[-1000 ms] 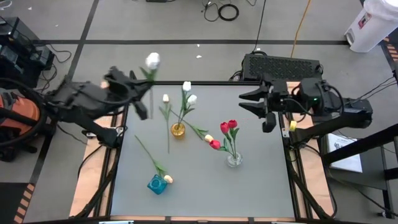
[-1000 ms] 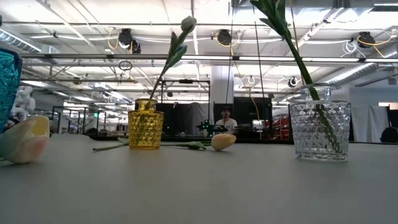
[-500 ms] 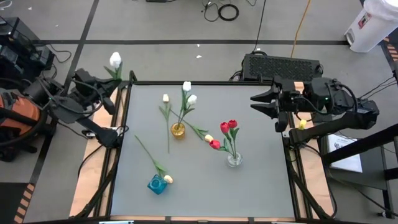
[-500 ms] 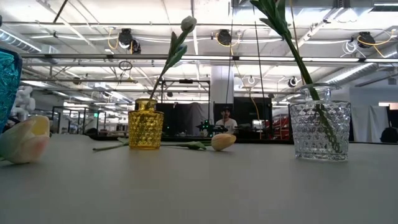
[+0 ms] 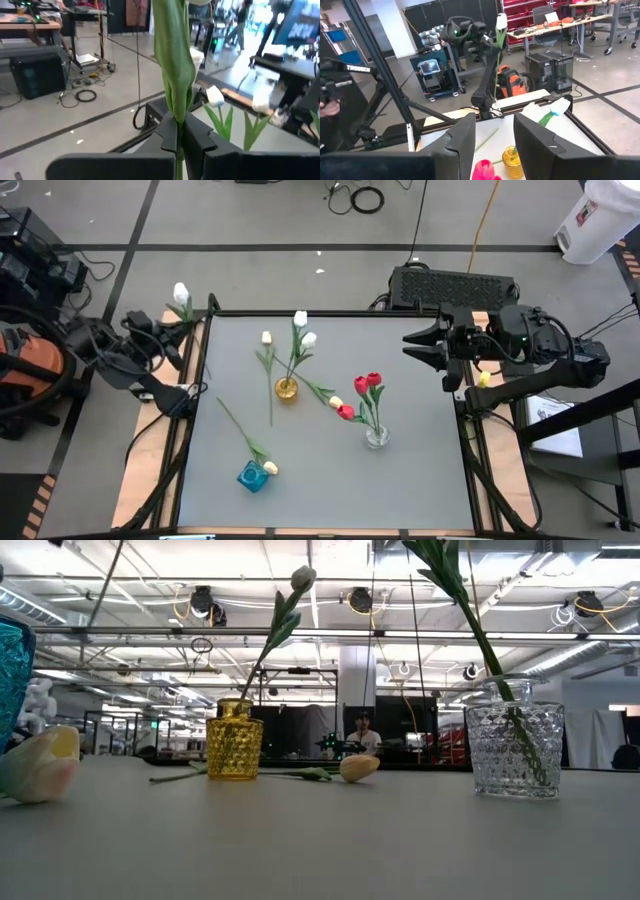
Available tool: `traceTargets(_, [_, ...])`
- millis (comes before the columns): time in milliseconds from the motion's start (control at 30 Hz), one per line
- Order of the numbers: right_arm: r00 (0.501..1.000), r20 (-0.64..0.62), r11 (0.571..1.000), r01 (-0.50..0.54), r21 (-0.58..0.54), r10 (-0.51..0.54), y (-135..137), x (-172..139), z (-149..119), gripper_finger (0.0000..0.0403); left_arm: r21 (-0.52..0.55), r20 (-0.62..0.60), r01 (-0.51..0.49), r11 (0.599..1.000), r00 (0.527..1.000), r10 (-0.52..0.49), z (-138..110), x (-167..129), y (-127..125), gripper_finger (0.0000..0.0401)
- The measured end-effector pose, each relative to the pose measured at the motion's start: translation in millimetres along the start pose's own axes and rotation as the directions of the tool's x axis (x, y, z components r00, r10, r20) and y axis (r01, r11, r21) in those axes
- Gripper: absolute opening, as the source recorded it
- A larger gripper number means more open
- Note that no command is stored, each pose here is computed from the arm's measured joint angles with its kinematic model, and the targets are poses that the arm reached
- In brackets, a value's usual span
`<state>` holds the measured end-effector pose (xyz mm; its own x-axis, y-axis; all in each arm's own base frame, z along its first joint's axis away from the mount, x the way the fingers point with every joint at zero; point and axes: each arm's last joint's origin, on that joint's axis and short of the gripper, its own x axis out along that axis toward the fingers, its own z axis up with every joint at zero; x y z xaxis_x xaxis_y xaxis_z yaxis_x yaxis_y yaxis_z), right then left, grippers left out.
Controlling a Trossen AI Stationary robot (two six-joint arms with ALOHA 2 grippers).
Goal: Sort flowers into vase by color
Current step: Put the white tulip into the yellow vase
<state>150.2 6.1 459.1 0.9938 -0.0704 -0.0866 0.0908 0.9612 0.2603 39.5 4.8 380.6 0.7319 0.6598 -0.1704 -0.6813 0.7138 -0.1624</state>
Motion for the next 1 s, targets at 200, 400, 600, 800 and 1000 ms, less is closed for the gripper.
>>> traceTargets(200, [0.997,0.018,0.996,0.072,-0.056,-0.071,-2,0,0,0.0125,-0.082,0.046,0.004,0.997,0.999,0.0,-35,9,-14,0.0008])
traceTargets(400, [0.994,0.026,0.991,0.104,-0.08,-0.102,-3,0,1,0.0125,-0.117,0.089,-0.001,0.993,0.996,0.012,-53,15,-38,0.0008])
traceTargets(600, [0.994,0.026,0.991,0.106,-0.079,-0.104,-3,0,1,0.0125,-0.082,0.135,-0.048,0.995,0.989,0.059,-48,20,-60,0.0008])
traceTargets(800, [0.994,0.026,0.991,0.105,-0.085,-0.104,-3,0,1,0.0125,-0.059,0.147,-0.139,0.989,0.978,0.146,-51,35,-80,0.0008])
traceTargets(1000, [0.994,0.025,0.991,0.105,-0.085,-0.103,-3,0,1,0.0125,-0.056,0.119,-0.189,0.98,0.974,0.195,-59,62,-104,0.0008])
